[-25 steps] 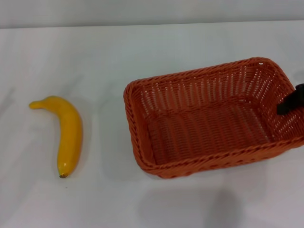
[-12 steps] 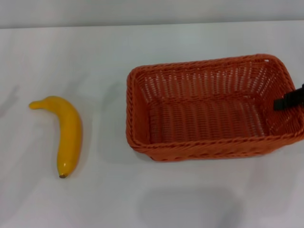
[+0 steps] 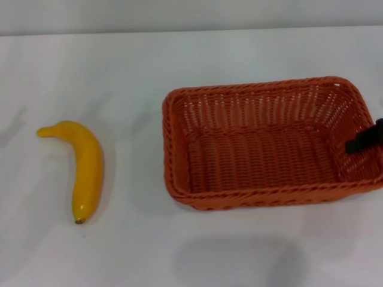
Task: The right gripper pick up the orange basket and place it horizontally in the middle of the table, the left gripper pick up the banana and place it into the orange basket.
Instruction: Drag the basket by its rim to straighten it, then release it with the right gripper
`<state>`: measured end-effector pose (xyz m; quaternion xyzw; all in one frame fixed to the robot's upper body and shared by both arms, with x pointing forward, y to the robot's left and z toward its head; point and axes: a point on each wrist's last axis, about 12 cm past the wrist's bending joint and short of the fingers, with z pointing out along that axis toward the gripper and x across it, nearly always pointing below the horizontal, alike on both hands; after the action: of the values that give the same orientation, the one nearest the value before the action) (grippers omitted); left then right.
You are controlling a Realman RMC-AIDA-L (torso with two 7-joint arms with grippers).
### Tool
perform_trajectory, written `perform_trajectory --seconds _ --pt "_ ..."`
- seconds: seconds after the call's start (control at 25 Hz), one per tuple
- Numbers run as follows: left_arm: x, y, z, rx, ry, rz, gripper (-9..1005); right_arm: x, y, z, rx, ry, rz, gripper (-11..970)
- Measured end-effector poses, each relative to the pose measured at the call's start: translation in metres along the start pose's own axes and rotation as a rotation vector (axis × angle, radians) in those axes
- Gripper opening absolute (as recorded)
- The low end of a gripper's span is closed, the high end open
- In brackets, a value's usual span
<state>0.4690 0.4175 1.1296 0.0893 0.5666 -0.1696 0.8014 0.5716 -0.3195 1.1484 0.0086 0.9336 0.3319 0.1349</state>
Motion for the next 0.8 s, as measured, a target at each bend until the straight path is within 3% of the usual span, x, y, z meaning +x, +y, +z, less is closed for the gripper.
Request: perform_trajectory --seconds 0.16,0.28,0.48,0.64,0.8 --pt "0.000 0.000 0.001 0.001 -0.003 0.001 849 0.002 0.001 0.004 -0.095 0.036 -0.003 270" --pt "0.000 0.000 0.002 -0.001 -0.004 0.005 849 0.001 0.001 0.006 -0.107 0.054 -0.018 285" --pt "-0.001 0.000 0.005 0.002 -0.007 0.005 847 -0.010 -0.001 -0.004 -0.052 0.027 -0.045 299" --pt "-0.002 0.001 0.005 0.001 -0.021 0.003 846 -0.014 0.004 -0.001 -0.017 0.050 -0.126 294" --pt "-0.002 0.000 0.006 -0.001 -0.023 0.000 845 -0.022 0.007 0.000 0.099 0.088 -0.197 276"
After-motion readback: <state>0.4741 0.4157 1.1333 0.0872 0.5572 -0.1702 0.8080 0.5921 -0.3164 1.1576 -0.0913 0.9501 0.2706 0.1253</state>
